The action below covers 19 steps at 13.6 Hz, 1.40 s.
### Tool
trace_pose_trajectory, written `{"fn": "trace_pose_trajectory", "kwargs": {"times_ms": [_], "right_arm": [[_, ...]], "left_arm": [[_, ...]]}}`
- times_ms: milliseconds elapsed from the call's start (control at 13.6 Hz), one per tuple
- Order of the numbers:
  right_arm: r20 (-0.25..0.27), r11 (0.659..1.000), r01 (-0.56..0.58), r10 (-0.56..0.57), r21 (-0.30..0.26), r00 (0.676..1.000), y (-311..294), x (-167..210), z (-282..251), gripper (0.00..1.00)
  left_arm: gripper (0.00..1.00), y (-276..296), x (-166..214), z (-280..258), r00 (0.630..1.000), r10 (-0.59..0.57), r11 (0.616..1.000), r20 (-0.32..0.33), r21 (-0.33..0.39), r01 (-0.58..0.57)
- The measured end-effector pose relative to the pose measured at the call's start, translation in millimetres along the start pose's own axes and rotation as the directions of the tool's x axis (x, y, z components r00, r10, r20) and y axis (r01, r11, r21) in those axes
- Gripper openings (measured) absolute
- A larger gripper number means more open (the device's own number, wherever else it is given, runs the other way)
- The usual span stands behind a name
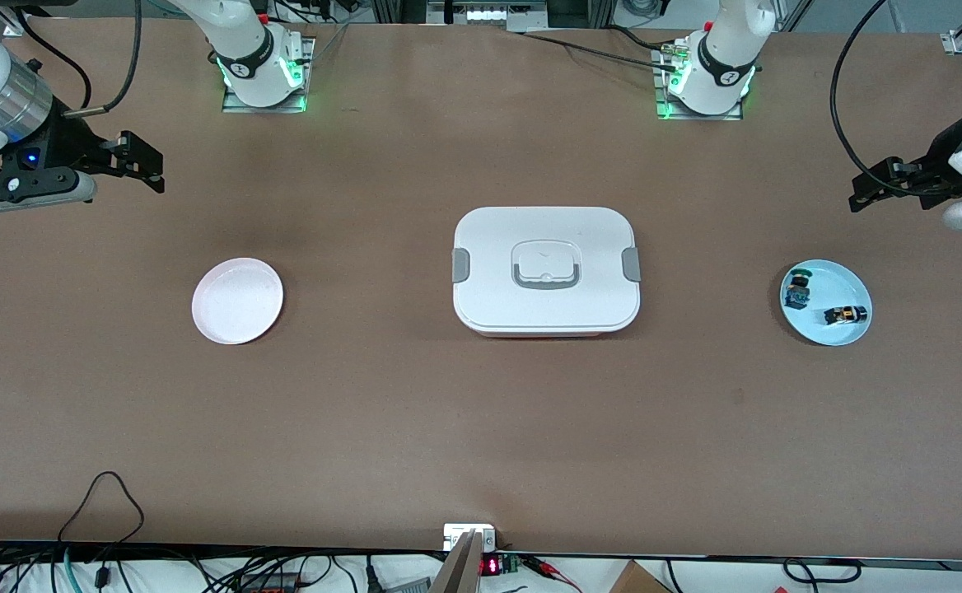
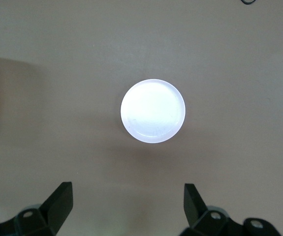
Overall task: Transfer orange switch to right arm and place
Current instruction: 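Move the left gripper toward the light-blue plate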
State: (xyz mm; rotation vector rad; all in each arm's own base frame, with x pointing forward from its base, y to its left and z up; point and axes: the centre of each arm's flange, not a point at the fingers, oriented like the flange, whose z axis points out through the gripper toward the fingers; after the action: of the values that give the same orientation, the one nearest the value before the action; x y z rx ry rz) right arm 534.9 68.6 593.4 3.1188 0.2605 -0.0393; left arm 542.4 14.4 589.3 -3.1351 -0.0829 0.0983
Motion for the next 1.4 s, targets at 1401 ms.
{"fn": "trace_pose_trajectory", "kwargs": {"times_ms": [1401], "right_arm": [[-0.005,1.000,-0.021,0.021,0.007,1.000,9.5,-0.3,-1.0,1.00]], "left_arm": [[1.00,-7.9,15.2,20.2,0.998,-0.016,1.000,0.060,0.003,0.016]]}}
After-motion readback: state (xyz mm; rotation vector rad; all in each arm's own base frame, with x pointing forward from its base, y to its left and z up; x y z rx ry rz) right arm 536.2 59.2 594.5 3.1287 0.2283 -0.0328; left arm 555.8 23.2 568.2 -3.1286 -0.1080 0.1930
